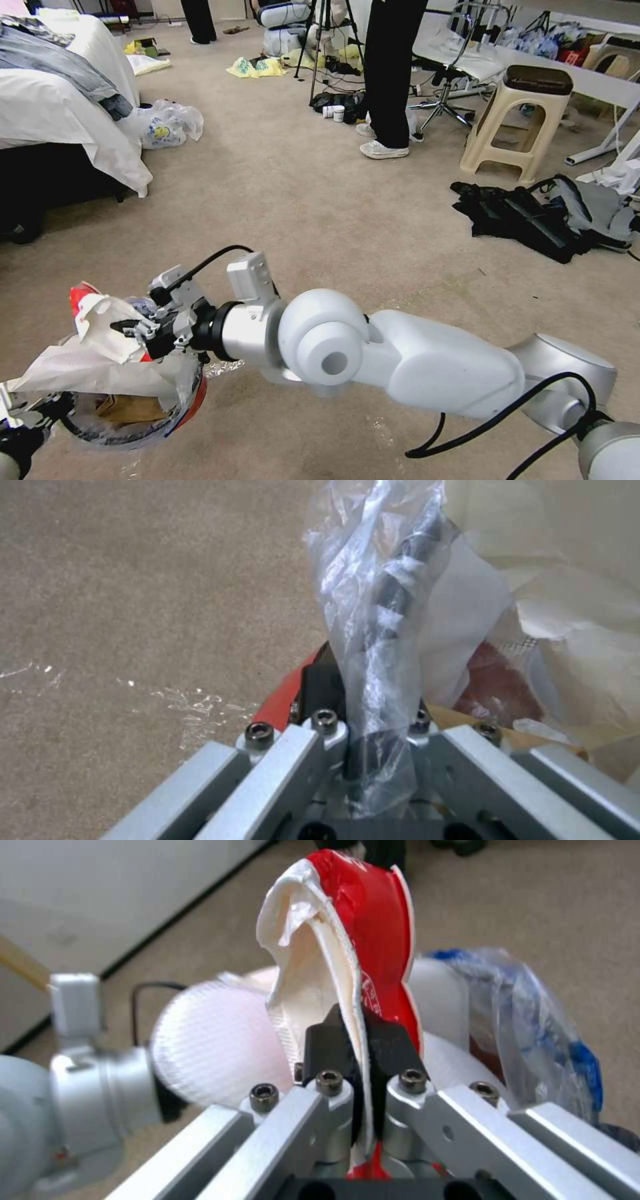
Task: Pick up the trash bin and place the garbage on the floor into it.
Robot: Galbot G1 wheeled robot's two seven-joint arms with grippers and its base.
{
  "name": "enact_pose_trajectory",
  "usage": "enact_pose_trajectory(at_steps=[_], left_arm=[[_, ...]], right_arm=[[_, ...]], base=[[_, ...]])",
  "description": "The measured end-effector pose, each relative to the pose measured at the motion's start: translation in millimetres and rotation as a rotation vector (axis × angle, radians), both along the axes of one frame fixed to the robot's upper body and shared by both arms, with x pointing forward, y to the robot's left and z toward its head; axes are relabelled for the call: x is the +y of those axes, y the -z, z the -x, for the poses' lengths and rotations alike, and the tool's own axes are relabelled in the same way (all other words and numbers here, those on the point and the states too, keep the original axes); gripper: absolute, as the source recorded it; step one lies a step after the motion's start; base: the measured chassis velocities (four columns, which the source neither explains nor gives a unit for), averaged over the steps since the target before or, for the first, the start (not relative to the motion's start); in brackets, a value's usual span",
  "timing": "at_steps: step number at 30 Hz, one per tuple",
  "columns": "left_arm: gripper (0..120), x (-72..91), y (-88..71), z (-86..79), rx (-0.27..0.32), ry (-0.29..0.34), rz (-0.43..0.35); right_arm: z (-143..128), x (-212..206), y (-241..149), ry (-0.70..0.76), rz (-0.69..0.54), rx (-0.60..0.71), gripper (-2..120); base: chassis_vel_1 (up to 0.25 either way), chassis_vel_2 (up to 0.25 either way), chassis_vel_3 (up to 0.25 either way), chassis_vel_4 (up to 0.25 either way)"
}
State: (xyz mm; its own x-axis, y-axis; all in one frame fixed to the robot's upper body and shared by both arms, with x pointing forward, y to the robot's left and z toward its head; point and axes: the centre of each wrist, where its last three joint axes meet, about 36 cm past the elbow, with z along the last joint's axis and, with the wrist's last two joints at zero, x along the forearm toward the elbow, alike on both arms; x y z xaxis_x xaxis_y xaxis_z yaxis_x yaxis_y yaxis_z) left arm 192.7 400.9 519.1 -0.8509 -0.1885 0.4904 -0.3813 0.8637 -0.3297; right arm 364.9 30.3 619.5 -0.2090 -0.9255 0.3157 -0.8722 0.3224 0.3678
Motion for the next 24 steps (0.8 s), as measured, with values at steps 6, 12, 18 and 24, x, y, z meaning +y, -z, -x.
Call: enact_pose_trajectory(at_steps=[6, 12, 18, 24], left_arm=[[1, -2.1, -0.9, 0.0, -0.006, 0.002, 0.004], [1, -1.8, -1.1, -0.4, -0.007, 0.003, 0.004], [1, -1.5, 0.1, -1.4, -0.008, 0.005, 0.007], [1, -0.9, -0.4, -1.3, -0.006, 0.007, 0.006]], right_arm=[[0, 10, 9, 0.006, 0.047, -0.01, 0], [2, 10, 12, 0.01, 0.061, -0.019, 0], [3, 8, 18, 0.022, 0.074, -0.029, 0], [2, 6, 28, 0.038, 0.1, -0.031, 0]], base=[[0.0, 0.0, 0.0, 0.0], [0.0, 0.0, 0.0, 0.0], [0.0, 0.0, 0.0, 0.0], [0.0, 0.0, 0.0, 0.0]])
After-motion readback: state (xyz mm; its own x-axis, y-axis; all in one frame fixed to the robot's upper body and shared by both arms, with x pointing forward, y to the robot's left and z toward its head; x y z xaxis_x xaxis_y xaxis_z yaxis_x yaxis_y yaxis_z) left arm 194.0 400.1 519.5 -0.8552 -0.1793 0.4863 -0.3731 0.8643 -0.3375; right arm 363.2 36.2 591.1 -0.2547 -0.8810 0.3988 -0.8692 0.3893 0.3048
